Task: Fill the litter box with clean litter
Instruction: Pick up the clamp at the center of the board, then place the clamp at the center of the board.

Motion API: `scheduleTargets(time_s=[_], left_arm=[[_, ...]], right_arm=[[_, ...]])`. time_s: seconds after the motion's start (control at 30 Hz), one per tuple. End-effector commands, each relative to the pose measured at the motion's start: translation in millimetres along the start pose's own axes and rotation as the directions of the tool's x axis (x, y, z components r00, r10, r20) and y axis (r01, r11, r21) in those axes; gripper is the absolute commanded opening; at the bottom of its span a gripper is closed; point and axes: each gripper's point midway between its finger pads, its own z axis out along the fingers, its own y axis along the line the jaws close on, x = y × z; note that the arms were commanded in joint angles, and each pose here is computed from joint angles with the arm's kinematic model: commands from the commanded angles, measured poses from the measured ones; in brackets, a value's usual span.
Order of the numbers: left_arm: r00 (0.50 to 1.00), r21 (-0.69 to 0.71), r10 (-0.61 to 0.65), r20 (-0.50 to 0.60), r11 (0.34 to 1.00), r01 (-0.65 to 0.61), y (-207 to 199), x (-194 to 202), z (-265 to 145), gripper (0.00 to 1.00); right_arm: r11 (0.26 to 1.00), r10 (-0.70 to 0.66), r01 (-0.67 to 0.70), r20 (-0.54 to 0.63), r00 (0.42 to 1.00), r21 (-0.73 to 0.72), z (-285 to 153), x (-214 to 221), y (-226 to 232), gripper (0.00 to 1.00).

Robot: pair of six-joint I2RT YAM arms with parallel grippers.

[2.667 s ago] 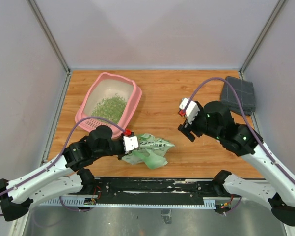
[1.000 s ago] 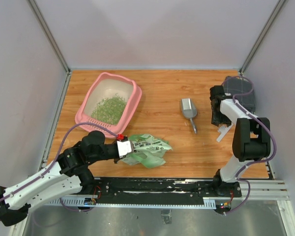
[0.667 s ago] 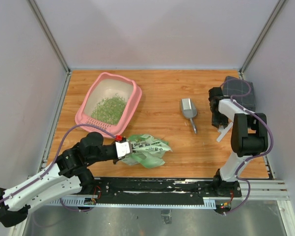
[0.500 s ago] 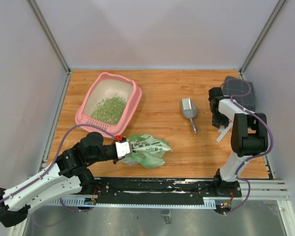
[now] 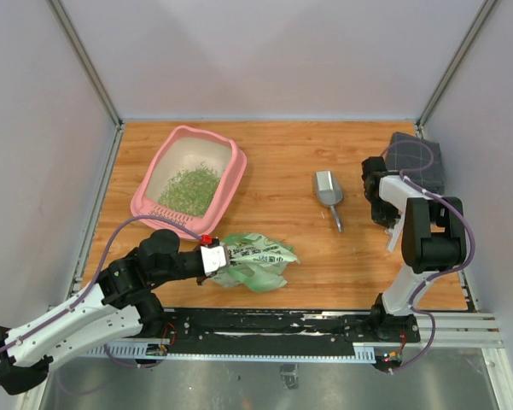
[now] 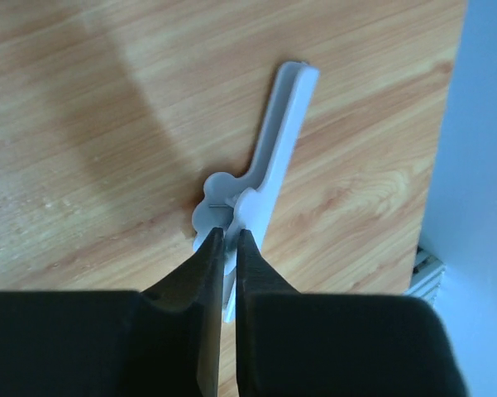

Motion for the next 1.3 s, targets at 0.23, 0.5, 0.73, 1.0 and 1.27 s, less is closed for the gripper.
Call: scheduleTargets(time_s=[0.23, 0.5, 0.73, 1.0, 1.27], left_arm=[[0.990, -0.077, 0.041, 0.138, 0.997, -0.031, 17.6, -37.1, -2.8, 0.00], [0.990, -0.065, 0.040, 0.132, 0.997, -0.031, 16.4, -35.5, 0.8, 0.00], [0.990, -0.058, 0.039, 0.133, 0.998, -0.032, 15.5, -35.9, 2.4, 0.00], [0.992, -0.066, 0.037, 0.117, 0.997, -0.029, 17.4, -32.2, 4.4, 0.00], [0.995, -0.064, 0.029, 0.091, 0.998, -0.023, 18.2, -26.6, 8.5, 0.00]], right_arm=[[0.990, -0.131, 0.134, 0.090, 0.987, -0.032, -43.6, -6.5, 4.6, 0.01], [0.968, -0.131, 0.184, 0.285, 0.950, -0.168, -130.1, -5.2, 3.0, 0.01], [0.886, -0.090, 0.267, 0.424, 0.901, -0.380, -198.8, 31.2, 18.1, 0.01], [0.440, 0.154, 0.391, 0.497, 0.854, -0.808, -267.1, 80.6, 102.2, 0.01], [0.347, 0.131, 0.313, 0.377, 0.917, -0.884, -221.6, 116.1, 147.8, 0.06]])
